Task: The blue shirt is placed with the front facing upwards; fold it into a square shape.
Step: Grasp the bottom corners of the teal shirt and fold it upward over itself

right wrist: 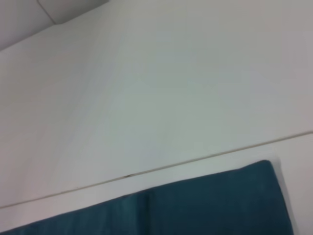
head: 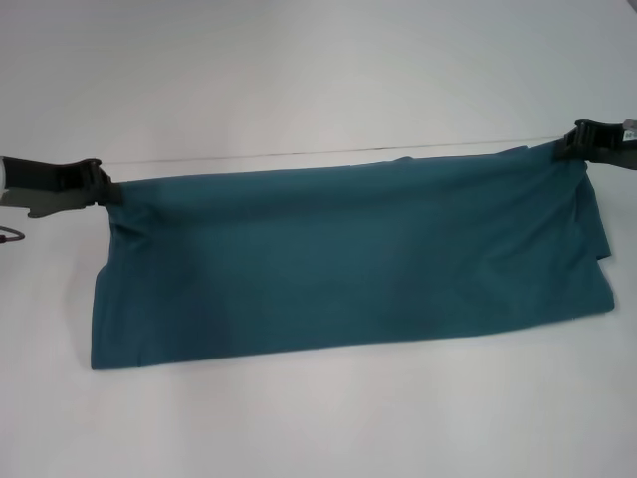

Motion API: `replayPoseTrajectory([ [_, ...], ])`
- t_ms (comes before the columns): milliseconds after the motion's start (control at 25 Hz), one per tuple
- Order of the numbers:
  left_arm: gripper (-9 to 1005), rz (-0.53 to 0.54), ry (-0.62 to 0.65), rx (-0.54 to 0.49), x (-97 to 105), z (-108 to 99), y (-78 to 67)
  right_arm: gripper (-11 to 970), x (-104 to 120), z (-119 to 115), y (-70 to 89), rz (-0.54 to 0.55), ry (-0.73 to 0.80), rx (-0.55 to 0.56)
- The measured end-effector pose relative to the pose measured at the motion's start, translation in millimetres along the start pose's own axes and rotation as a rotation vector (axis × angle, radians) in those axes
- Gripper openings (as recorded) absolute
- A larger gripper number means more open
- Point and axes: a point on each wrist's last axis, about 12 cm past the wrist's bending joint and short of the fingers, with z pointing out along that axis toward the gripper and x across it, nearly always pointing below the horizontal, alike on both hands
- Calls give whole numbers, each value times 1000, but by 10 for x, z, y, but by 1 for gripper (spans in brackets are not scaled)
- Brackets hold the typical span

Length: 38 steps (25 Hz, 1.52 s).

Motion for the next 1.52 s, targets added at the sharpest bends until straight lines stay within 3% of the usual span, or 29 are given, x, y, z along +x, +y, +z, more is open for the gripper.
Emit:
replayPoseTrajectory([
  [680, 26, 60, -85, -59, -54, 200, -97, 47, -26, 272, 154, -18, -78, 52],
  [1080, 27, 101, -106, -95, -22, 316, -146, 46, 18, 456, 315, -85, -95, 86],
  [1520, 26, 116, -121, -103, -23, 343, -160, 46, 17, 458, 298, -83, -101, 96],
])
